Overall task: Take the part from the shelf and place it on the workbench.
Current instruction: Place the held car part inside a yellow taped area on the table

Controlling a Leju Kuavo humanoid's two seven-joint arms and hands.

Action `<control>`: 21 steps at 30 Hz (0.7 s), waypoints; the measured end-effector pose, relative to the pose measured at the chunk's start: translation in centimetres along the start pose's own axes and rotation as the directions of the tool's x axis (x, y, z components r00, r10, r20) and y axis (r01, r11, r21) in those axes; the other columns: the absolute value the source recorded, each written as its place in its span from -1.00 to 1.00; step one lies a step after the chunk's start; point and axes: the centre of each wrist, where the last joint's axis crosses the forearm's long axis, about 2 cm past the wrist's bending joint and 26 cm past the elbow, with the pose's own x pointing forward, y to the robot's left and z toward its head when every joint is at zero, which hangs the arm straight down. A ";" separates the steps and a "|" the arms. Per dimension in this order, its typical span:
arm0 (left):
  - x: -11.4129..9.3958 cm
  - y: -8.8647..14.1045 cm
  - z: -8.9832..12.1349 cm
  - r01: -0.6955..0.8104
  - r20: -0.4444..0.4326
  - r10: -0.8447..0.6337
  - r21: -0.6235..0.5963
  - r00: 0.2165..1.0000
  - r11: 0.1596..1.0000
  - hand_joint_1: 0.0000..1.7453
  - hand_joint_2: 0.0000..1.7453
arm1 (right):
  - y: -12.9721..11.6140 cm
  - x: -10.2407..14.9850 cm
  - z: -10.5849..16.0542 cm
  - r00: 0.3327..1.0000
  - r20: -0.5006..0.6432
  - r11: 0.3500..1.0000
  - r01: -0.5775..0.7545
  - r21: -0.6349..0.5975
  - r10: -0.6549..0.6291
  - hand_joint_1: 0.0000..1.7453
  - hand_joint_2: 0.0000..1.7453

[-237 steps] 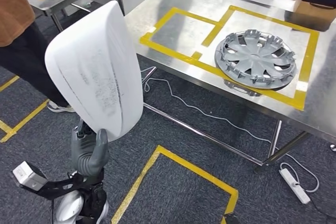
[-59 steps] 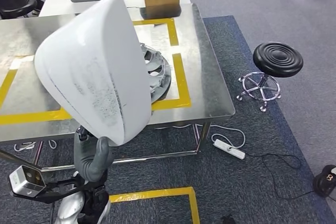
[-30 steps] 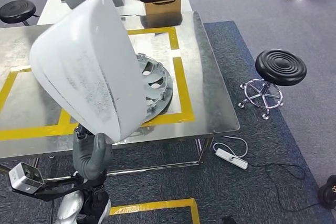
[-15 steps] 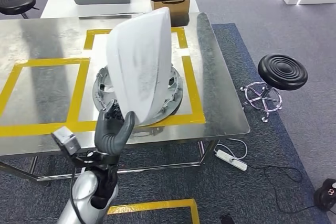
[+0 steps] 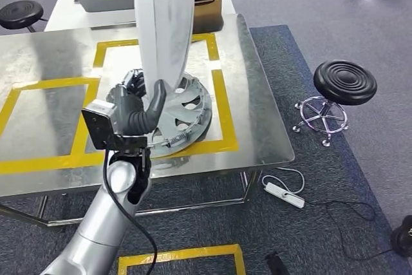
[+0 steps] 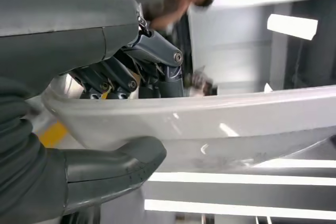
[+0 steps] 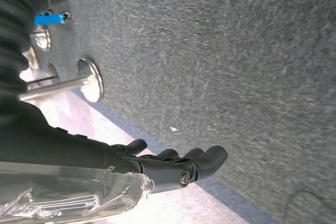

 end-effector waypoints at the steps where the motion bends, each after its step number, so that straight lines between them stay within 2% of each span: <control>1: -0.2 0.3 -0.6 0.063 0.010 -0.063 0.036 0.998 0.997 1.00 1.00 | 0.0 0.2 0.0 1.000 0.004 1.000 -0.005 0.001 0.005 -1.00 1.00; 4: -1.1 1.5 -1.9 0.261 0.004 -0.263 0.130 0.965 0.957 1.00 1.00 | 0.0 0.6 0.1 1.000 0.011 1.000 -0.014 0.006 0.014 -1.00 1.00; 6: -1.7 2.5 -2.9 0.427 0.013 -0.435 0.157 0.901 0.890 1.00 1.00 | 0.0 0.9 0.2 1.000 0.016 1.000 -0.021 0.013 0.020 -1.00 1.00; 9: -2.5 4.8 -4.8 0.688 0.064 -0.702 0.155 0.709 0.709 1.00 1.00 | -0.1 1.5 0.2 0.999 0.028 0.999 -0.030 0.018 0.030 -1.00 1.00; 11: -3.1 6.8 -5.6 0.814 0.051 -0.825 0.138 0.563 0.564 1.00 1.00 | -0.1 1.7 0.3 0.999 0.031 0.999 -0.035 0.022 0.034 -1.00 1.00; 17: -4.8 12.3 -6.1 0.970 -0.134 -0.961 0.062 0.243 0.237 1.00 1.00 | -0.1 1.9 0.3 0.998 0.036 0.999 -0.048 0.025 0.047 -1.00 1.00; 21: -5.8 16.2 -5.4 0.996 -0.253 -0.964 -0.008 0.081 0.086 1.00 1.00 | 0.0 1.8 0.3 0.998 0.035 0.998 -0.048 0.027 0.047 -1.00 1.00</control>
